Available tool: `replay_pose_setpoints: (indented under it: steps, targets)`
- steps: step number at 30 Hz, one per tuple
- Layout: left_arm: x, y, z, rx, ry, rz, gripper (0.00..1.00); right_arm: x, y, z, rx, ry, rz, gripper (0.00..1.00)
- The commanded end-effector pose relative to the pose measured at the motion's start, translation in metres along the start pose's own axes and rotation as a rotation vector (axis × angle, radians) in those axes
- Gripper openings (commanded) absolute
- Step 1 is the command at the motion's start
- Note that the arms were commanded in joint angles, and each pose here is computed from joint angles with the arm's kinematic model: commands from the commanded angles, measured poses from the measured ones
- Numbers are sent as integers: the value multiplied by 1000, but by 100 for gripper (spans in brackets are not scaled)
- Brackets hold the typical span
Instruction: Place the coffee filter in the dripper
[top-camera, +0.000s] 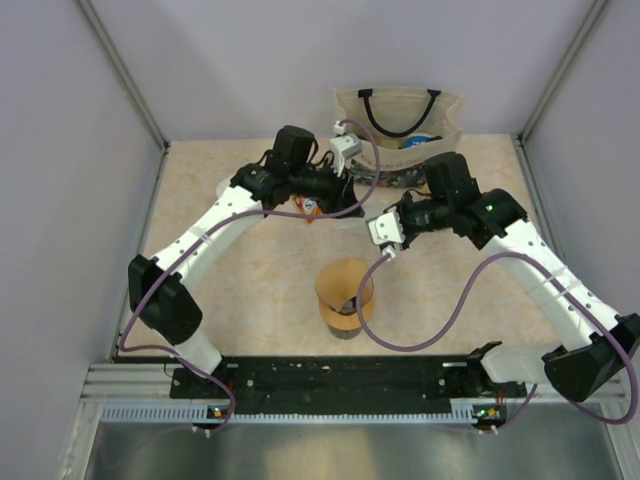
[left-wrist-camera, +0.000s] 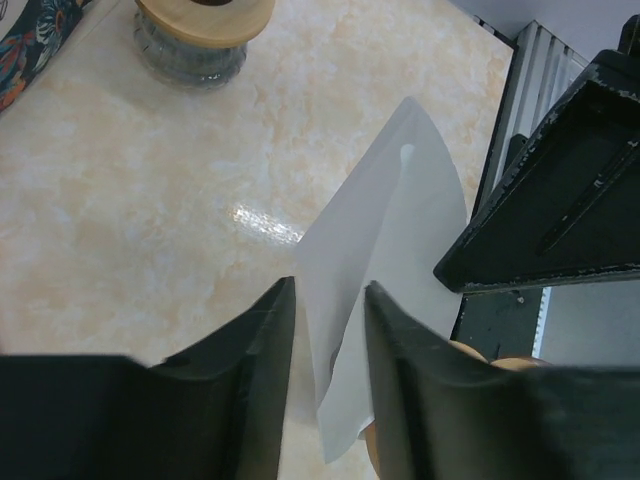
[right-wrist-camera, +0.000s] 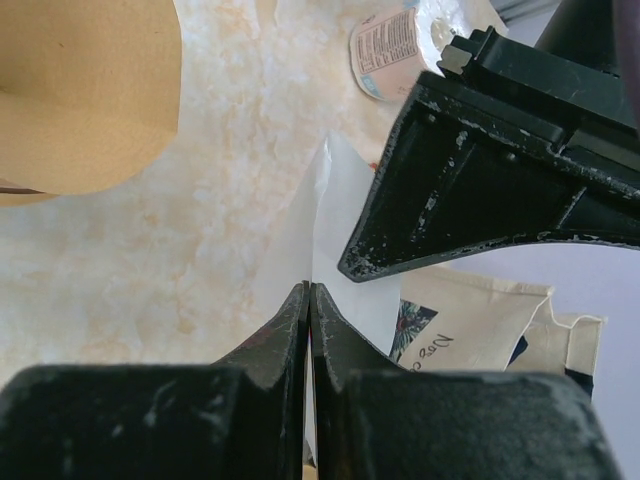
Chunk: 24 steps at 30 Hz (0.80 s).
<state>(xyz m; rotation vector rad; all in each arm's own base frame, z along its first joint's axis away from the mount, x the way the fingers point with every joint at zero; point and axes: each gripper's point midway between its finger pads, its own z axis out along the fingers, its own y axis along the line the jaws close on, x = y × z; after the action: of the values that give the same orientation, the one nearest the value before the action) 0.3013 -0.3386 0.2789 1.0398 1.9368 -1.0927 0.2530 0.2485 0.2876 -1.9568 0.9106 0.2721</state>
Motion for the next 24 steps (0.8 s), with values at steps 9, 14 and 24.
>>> replay_pose_setpoints:
  steps: [9,14,24]
  targets:
    - [-34,7,-7,-102,-67,82,0,-21,-4,-9,20,-50,-47,0]
    - [-47,21,-16,-219,-114,87,0,-17,6,-9,13,-35,-29,0]
    - [-66,35,-30,-349,-198,71,0,0,16,-8,26,36,1,0]
